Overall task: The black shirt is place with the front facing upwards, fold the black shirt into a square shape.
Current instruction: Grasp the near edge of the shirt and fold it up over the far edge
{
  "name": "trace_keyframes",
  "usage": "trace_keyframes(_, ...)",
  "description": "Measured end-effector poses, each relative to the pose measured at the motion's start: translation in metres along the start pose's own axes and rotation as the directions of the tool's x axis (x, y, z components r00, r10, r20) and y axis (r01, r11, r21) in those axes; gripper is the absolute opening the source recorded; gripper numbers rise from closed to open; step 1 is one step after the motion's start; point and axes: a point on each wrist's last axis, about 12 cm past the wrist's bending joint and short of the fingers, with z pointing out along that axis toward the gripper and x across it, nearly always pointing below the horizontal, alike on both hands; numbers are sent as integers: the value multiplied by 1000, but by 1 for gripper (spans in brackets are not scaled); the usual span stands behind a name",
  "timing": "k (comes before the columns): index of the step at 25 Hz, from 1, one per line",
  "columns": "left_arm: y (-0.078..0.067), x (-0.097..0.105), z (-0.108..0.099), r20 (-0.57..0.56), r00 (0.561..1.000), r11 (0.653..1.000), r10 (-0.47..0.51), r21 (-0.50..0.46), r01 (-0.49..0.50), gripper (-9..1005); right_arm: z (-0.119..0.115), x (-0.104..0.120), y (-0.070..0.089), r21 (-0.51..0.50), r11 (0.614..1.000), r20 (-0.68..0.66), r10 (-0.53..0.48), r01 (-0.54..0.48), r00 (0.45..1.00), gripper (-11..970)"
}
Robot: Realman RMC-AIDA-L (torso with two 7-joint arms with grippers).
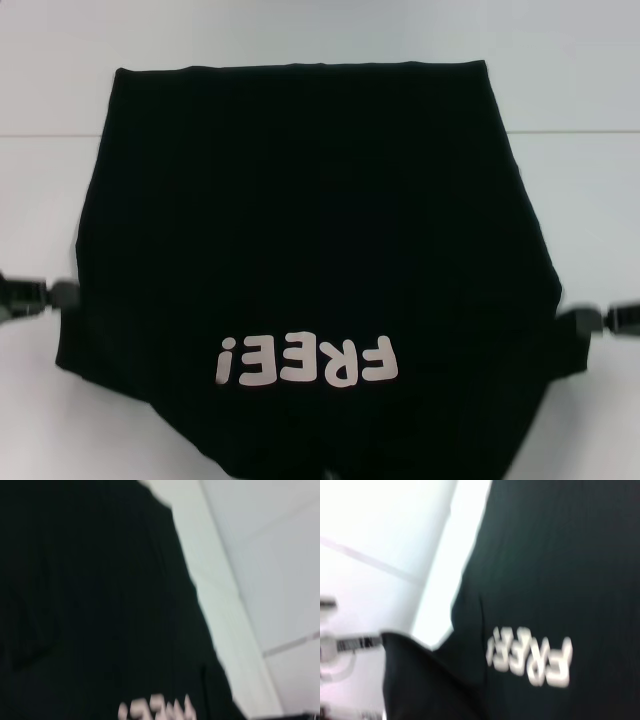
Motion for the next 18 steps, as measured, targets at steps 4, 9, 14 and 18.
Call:
trace_keyframes(4, 8, -11, 8, 198, 979, 998, -47, 47, 38, 34, -1, -13, -2, -44, 999, 190, 28, -20, 981, 9)
trace_keyframes(9, 20, -20, 16, 439, 893, 993, -98, 96, 62, 32, 10, -23, -13, -30, 999, 352, 53, -45, 934, 10)
trace_keyframes(14, 29, -24, 30, 588, 800, 992, -122, 102, 76, 34, 31, -31, -18, 6, 999, 454, 34, -41, 890, 22)
trace_keyframes(18, 35, -28, 45, 646, 755, 994, -109, 69, 84, 38, 51, -39, -20, 56, 998, 501, -3, -29, 865, 32)
